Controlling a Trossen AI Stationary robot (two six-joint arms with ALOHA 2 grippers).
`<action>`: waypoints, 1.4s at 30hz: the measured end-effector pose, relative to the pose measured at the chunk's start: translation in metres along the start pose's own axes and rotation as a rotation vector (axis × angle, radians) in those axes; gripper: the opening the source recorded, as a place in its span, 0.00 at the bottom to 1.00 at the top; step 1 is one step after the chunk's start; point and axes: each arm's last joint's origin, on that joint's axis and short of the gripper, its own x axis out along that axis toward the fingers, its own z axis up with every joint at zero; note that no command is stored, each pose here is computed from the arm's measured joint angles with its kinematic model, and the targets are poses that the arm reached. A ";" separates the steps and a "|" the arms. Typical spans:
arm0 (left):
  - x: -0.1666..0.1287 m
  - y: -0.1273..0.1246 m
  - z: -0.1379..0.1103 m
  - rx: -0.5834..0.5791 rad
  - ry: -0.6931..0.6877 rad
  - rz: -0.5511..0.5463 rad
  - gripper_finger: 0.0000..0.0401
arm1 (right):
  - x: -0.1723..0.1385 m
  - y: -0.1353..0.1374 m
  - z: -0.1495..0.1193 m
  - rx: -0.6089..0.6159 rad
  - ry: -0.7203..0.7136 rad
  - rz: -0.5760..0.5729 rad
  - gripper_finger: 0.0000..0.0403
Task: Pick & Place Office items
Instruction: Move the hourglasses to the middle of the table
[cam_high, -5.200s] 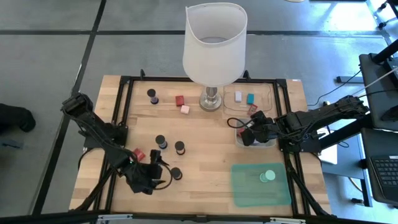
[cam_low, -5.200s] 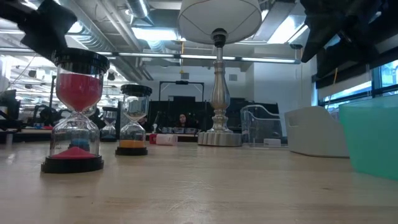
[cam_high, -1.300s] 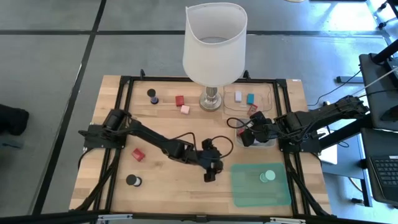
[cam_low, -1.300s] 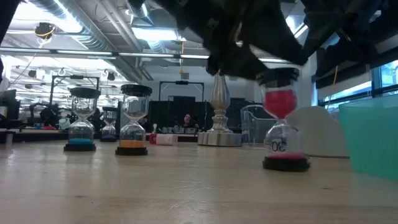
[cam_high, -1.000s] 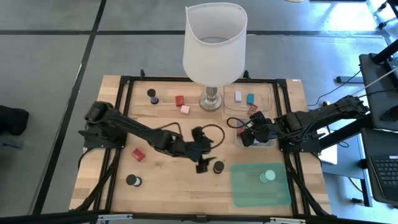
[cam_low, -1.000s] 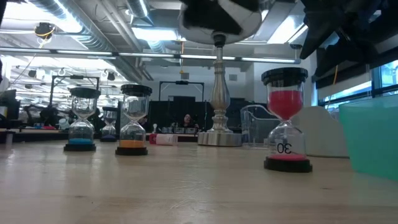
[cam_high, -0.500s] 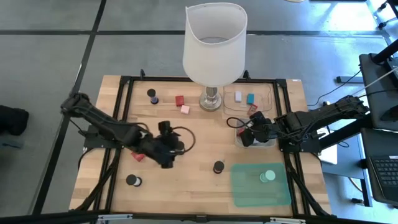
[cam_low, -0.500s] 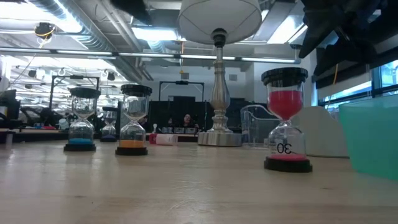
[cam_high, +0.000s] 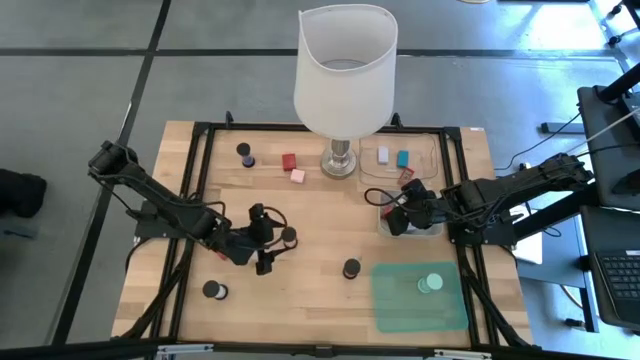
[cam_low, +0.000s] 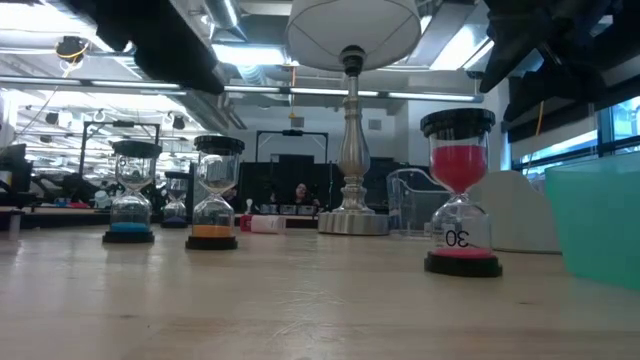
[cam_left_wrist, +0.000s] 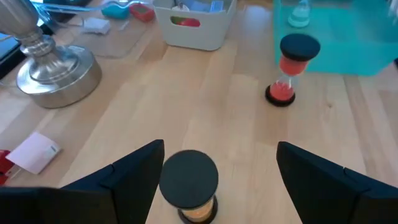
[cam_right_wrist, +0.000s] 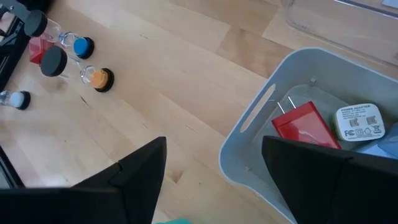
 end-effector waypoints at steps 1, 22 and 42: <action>0.001 0.001 -0.002 0.003 0.005 0.005 0.77 | 0.000 0.000 0.000 0.000 0.000 0.000 0.66; 0.039 0.018 -0.011 -0.047 0.177 0.001 0.85 | 0.000 0.001 0.000 0.003 -0.003 0.007 0.66; 0.053 0.020 -0.018 -0.080 0.230 -0.010 0.69 | 0.000 0.001 0.000 0.005 -0.004 0.014 0.66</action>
